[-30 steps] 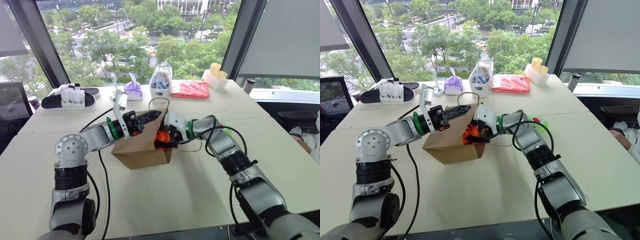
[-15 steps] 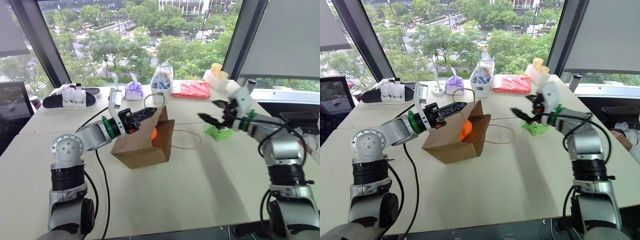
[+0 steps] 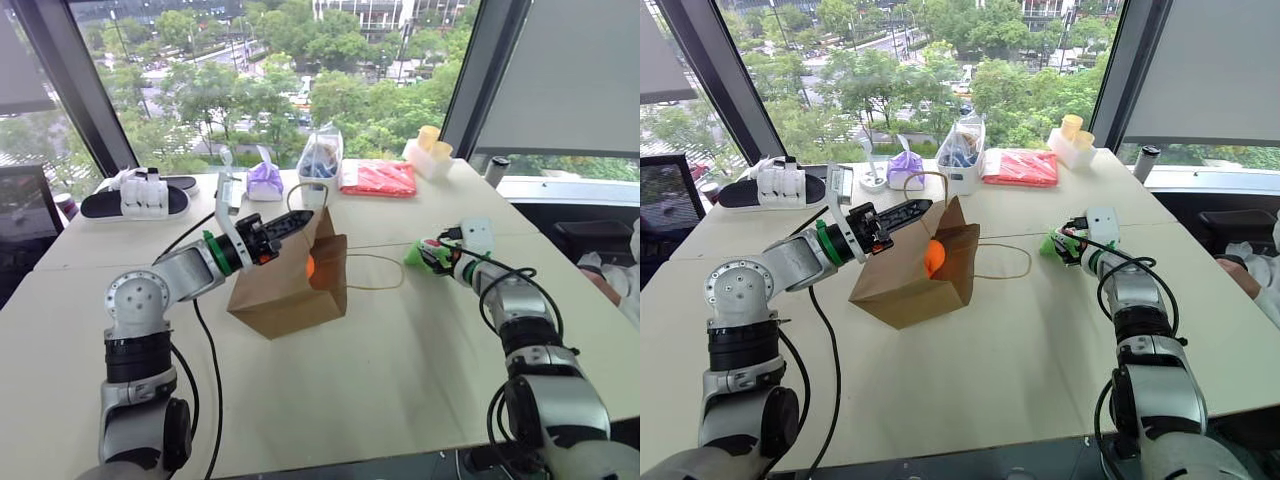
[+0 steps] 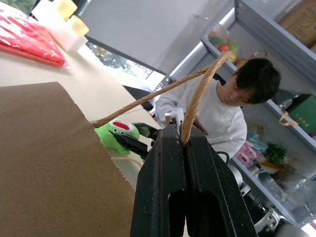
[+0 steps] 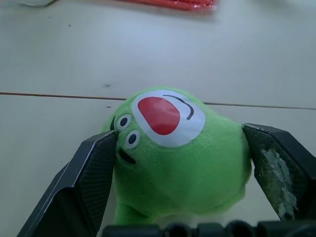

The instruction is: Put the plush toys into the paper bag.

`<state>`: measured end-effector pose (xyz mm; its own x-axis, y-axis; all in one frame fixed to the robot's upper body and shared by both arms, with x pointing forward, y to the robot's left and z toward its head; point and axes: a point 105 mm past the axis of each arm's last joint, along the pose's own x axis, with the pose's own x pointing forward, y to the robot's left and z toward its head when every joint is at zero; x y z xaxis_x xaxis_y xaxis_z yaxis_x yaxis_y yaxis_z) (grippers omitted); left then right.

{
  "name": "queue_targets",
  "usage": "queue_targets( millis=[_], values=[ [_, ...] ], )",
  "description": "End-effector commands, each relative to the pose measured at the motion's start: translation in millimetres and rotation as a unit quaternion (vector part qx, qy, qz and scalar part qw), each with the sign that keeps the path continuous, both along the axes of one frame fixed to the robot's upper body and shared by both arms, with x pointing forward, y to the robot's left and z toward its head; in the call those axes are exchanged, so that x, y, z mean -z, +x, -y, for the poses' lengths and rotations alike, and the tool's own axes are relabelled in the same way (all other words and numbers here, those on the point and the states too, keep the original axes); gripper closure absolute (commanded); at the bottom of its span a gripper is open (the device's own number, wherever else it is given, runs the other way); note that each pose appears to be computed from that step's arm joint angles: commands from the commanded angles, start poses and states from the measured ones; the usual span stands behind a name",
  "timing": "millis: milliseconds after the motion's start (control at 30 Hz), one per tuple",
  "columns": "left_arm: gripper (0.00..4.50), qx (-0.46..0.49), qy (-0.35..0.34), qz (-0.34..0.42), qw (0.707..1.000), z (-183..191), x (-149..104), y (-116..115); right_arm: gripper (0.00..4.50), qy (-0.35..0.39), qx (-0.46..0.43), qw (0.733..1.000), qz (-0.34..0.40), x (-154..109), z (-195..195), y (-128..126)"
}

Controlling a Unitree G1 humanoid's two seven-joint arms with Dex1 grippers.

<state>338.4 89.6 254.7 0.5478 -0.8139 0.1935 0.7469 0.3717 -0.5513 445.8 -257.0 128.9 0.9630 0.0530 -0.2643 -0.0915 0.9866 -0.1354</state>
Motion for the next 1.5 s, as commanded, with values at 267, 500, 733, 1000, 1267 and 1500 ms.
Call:
queue_targets(
  millis=[267,500,733,1000,1267,1500],
  values=[
    [4.50,-0.006,-0.012,0.025,1.000,-1.8,-10.2,-7.2,4.44,0.032,-0.008,0.999,0.004,-3.5,3.2,0.9],
    [4.50,0.000,-0.011,0.026,1.000,-1.6,-11.6,-6.9,4.44,0.031,-0.159,0.979,0.128,-71.4,-33.7,-15.2],
    [4.50,0.015,-0.010,0.030,0.999,0.1,-13.0,-8.7,4.44,-0.048,-0.377,0.915,0.135,-113.8,-89.1,-77.4],
    [4.50,0.038,-0.009,0.036,0.999,4.5,-12.3,-10.6,4.44,-0.068,-0.477,0.869,0.111,-115.6,-132.1,-104.3],
    [4.50,0.049,-0.014,0.041,0.998,8.8,-13.4,-12.5,4.44,-0.086,-0.541,0.833,0.079,-81.2,-182.6,-107.7],
    [4.50,0.050,-0.016,0.041,0.998,8.9,-12.4,-14.2,4.44,-0.084,-0.576,0.810,0.075,-72.7,-214.5,-103.7]
  ],
)
